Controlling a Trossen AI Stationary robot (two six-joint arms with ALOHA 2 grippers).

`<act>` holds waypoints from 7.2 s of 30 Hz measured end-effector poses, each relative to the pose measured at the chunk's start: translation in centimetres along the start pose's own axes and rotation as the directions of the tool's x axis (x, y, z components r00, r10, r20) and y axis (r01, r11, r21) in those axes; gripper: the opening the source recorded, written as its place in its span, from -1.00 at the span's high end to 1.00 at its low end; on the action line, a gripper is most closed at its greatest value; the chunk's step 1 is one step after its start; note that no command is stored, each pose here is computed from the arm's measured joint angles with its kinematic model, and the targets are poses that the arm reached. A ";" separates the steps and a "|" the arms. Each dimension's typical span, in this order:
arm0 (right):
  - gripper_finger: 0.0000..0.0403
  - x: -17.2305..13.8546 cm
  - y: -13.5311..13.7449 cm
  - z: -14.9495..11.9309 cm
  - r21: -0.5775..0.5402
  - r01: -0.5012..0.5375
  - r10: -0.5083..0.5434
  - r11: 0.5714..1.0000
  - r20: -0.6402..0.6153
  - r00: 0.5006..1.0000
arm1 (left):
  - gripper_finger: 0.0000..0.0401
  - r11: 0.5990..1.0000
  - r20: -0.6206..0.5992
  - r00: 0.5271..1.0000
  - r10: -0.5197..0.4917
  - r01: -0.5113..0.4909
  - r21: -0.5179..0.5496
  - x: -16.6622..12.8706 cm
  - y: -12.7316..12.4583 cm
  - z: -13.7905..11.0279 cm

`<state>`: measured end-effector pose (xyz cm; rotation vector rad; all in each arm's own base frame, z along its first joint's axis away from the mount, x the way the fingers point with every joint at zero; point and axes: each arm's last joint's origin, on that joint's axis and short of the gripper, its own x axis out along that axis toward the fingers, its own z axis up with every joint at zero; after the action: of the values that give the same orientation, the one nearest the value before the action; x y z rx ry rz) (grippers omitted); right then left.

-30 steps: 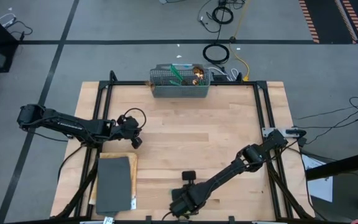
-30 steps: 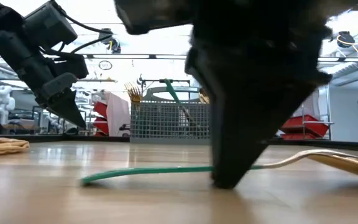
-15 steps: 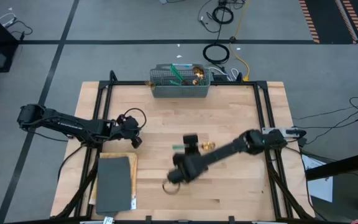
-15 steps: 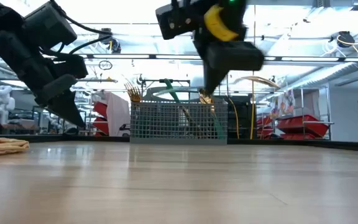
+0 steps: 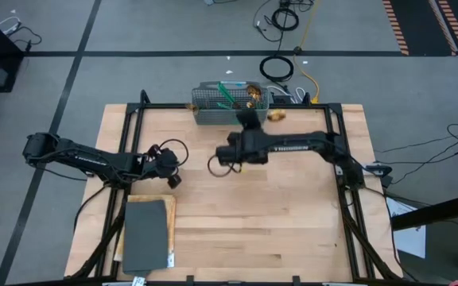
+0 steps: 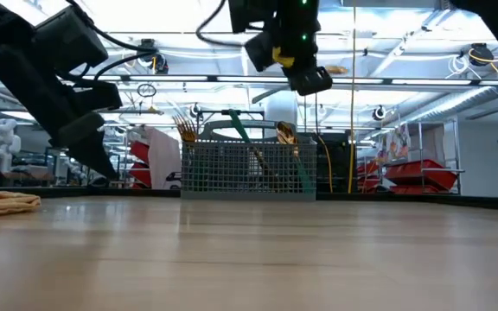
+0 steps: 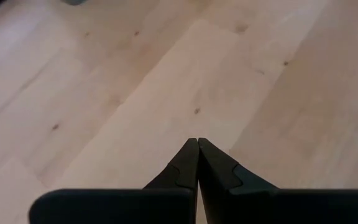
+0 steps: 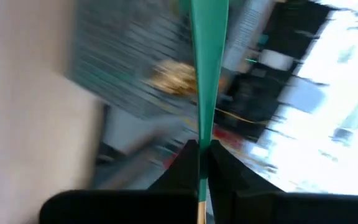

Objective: Sort silverware
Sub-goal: Put the green spoon into the gray silverware basket, then return to Home Position

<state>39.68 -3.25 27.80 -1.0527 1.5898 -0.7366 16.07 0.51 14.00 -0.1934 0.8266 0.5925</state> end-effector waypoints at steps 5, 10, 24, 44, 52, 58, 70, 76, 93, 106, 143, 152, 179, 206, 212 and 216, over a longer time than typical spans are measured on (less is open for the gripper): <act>1.00 3.4 -2.2 -0.8 -0.209 0.176 -0.205 0.962 -0.128 0.970 | 0.95 0.999 0.025 0.998 0.054 -0.054 0.004 0.0 0.1 0.1; 1.00 7.0 -3.2 -1.3 -0.289 0.161 -0.230 0.944 -0.225 0.947 | 0.95 0.997 0.036 0.997 0.072 -0.072 0.021 0.0 0.2 0.1; 1.00 12.2 1.5 -2.8 -0.583 0.014 -0.254 0.812 -0.332 0.908 | 0.95 0.991 0.070 0.990 0.126 -0.129 0.038 0.0 0.3 0.2; 1.00 16.0 3.3 -3.1 -0.588 0.004 -0.289 0.809 -0.392 0.873 | 0.95 0.984 0.092 0.981 0.169 -0.173 0.033 0.0 0.5 0.3; 1.00 16.6 3.3 -3.0 -0.594 -0.044 -0.248 0.803 -0.401 0.882 | 0.95 0.979 0.106 0.975 0.196 -0.200 0.031 0.0 0.5 0.3; 1.00 16.5 3.3 -2.9 -0.608 -0.056 -0.241 0.792 -0.396 0.886 | 0.95 0.979 0.106 0.975 0.197 -0.201 0.031 0.0 0.5 0.3; 0.68 15.6 3.8 -1.9 -0.653 -0.100 -0.185 0.751 -0.354 0.917 | 0.95 0.979 0.106 0.975 0.197 -0.201 0.031 0.0 0.5 0.3; 0.47 15.3 3.9 -1.7 -0.649 -0.088 -0.188 0.756 -0.344 0.920 | 0.95 0.979 0.106 0.975 0.197 -0.201 0.031 0.0 0.5 0.3; 0.14 13.7 1.4 -0.9 -0.595 -0.022 -0.208 0.803 -0.315 0.926 | 0.95 0.979 0.106 0.975 0.197 -0.202 0.039 0.0 0.5 0.3; 0.10 12.6 -3.6 -1.2 -0.309 0.104 -0.204 0.945 -0.311 0.928 | 0.95 0.979 0.105 0.975 0.197 -0.202 0.039 0.0 0.5 0.3; 0.21 -2.9 1.5 -36.0 0.468 -0.844 -0.484 0.260 0.820 0.306 | 0.95 0.900 0.798 0.426 -0.426 0.291 0.324 -16.6 5.7 3.5; 0.21 1.1 8.5 -30.6 0.289 -0.923 -0.373 0.255 0.910 0.182 | 0.95 0.876 0.739 0.485 -0.468 0.367 0.314 -15.9 6.6 1.5; 0.21 5.0 17.7 -26.2 0.074 -0.959 -0.304 0.275 0.952 -0.014 | 0.95 0.830 0.576 0.598 -0.557 0.385 0.403 -6.9 2.6 -3.0; 0.21 4.3 18.5 -25.4 0.005 -0.891 -0.230 0.455 0.967 -0.112 | 0.95 0.834 0.593 0.587 -0.551 0.372 0.408 -6.8 2.6 -2.9; 0.21 4.3 18.5 -25.4 0.014 -0.875 -0.230 0.484 0.967 -0.111 | 0.95 0.834 0.593 0.587 -0.551 0.371 0.407 -6.8 2.6 -2.9; 0.21 4.3 18.5 -25.4 0.014 -0.875 -0.229 0.484 0.967 -0.111 | 0.95 0.834 0.593 0.588 -0.551 0.371 0.407 -6.8 2.6 -2.9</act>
<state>10.07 -0.59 16.69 -0.0547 0.0108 0.0522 9.15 -1.37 17.24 0.0506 0.0721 0.0194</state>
